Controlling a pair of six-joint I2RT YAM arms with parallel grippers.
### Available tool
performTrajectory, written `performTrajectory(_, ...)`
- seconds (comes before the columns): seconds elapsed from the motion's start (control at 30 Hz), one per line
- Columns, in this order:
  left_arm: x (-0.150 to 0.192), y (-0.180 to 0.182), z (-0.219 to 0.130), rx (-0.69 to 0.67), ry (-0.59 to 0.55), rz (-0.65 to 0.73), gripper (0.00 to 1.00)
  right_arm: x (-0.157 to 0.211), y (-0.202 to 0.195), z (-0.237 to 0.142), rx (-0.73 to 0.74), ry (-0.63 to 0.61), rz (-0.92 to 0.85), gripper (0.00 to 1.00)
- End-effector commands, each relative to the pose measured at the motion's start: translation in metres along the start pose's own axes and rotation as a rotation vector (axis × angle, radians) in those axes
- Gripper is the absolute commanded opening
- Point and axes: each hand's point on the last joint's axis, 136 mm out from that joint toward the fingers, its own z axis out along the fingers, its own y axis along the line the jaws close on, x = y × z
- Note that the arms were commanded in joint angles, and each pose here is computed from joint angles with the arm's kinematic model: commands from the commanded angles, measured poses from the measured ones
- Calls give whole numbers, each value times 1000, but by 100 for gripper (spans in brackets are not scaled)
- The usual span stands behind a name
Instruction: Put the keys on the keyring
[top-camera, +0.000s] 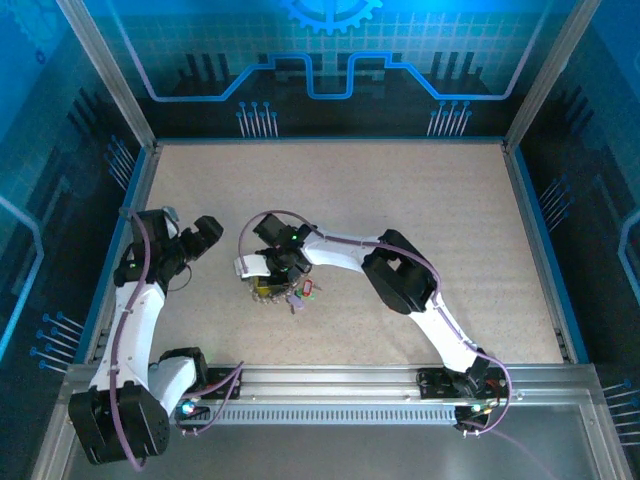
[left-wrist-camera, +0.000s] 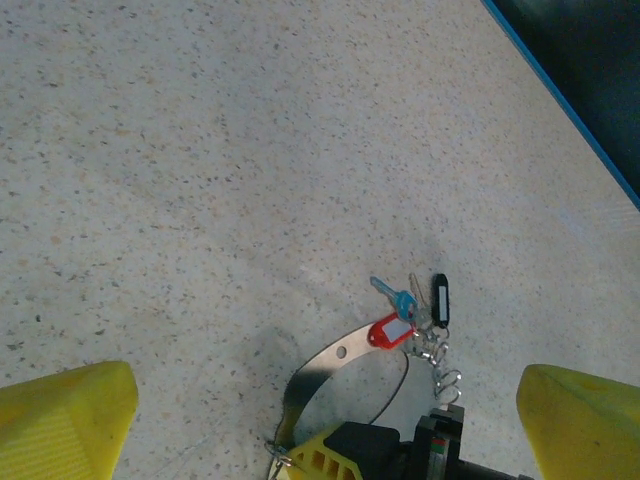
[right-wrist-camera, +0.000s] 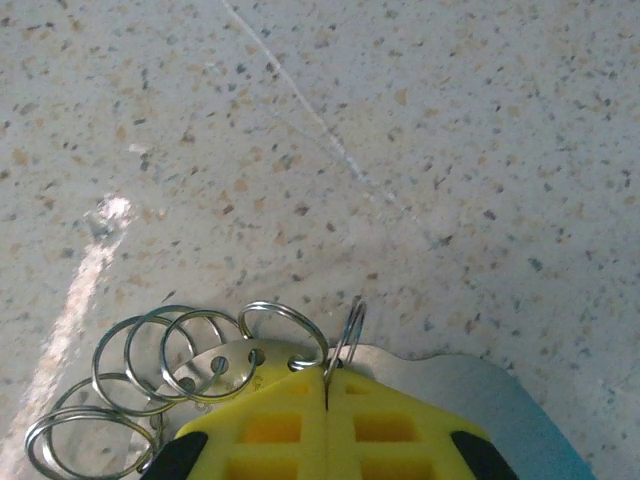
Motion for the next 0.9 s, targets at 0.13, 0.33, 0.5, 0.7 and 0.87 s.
performTrajectory(0.13, 3, -33, -13, 202, -38, 143, 98, -21, -17, -46, 113, -125, 19, 0)
performTrajectory(0.33, 16, -65, -24, 402, -73, 329, 93, -18, -22, -79, 159, -230, 108, 0)
performTrajectory(0.5, 48, -93, -28, 529, -82, 612, 88, -7, -23, -99, 211, -307, 151, 0)
performTrajectory(0.7, 80, -109, -28, 649, -55, 871, 67, -1, -17, -126, 264, -363, 145, 0)
performTrajectory(0.87, 101, -122, -34, 767, -30, 1038, 58, -6, -5, -150, 272, -409, 101, 0)
